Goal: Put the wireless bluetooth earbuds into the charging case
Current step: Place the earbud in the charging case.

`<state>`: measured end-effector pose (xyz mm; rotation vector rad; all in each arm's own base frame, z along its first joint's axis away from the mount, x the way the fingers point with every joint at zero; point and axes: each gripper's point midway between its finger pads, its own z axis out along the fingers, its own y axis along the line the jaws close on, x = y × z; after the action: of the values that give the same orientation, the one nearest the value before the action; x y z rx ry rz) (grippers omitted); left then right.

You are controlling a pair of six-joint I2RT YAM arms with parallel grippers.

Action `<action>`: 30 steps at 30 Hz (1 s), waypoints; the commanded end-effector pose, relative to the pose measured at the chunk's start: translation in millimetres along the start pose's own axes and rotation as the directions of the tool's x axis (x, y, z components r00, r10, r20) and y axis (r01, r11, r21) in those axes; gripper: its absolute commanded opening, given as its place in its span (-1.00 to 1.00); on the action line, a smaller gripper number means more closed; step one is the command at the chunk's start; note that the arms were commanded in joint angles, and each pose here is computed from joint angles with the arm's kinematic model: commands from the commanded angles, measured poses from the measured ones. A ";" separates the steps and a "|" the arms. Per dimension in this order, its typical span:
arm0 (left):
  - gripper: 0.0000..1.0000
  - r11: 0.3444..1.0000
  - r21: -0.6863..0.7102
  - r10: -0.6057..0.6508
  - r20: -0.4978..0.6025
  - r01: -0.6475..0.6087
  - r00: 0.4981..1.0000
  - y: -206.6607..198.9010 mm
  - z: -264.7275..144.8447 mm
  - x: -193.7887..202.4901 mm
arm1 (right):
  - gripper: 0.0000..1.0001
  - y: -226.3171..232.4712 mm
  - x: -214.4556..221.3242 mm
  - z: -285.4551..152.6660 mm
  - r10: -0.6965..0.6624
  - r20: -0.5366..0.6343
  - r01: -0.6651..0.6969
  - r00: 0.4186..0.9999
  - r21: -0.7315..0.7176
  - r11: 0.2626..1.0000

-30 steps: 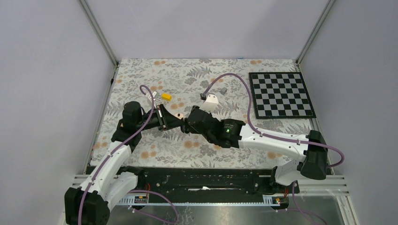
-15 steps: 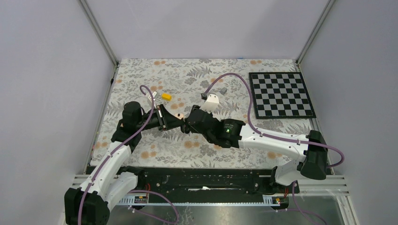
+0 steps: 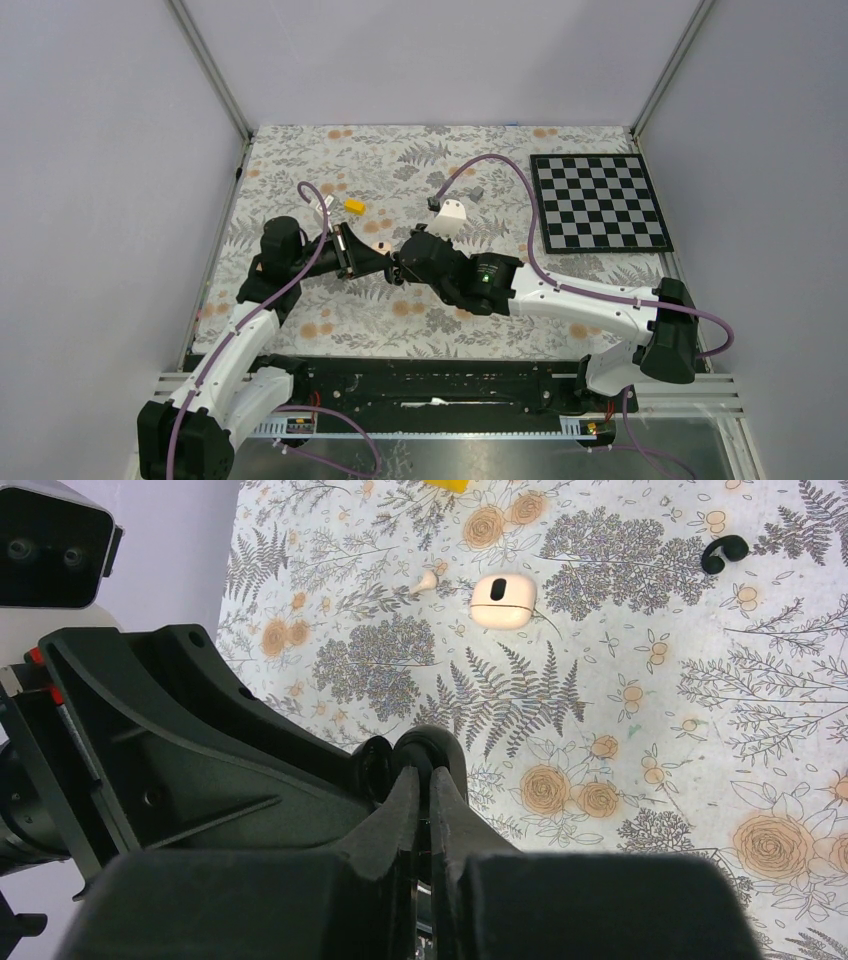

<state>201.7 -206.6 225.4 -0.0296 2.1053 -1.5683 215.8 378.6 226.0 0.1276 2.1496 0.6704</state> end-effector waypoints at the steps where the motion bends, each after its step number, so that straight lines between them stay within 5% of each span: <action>1: -1.00 0.997 0.040 0.064 0.015 -0.064 0.998 -17.8 -2.9 -7.0 | -1.00 14.8 -18.2 -7.1 0.046 0.059 -0.044 0.997 -0.035 0.998; 20: -1.00 0.999 0.040 0.018 0.002 -0.018 1.000 -18.5 -0.3 -9.3 | -0.99 14.6 0.7 2.5 -0.051 0.081 0.051 0.995 0.006 0.999; 25: -1.00 1.000 0.027 0.011 -0.001 -0.011 1.000 -14.1 1.2 -9.6 | -0.23 16.2 -7.1 -4.7 -0.031 0.095 0.032 0.995 -0.009 0.999; 30: -1.00 1.000 0.015 0.003 -0.007 -0.003 1.000 -9.0 2.3 -8.1 | -0.15 14.7 -19.4 -14.5 -0.013 0.124 0.015 0.992 -0.020 1.000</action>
<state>201.5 -206.6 214.6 -0.0909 2.1694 -1.5828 215.5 378.9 217.2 0.0726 2.1030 0.5609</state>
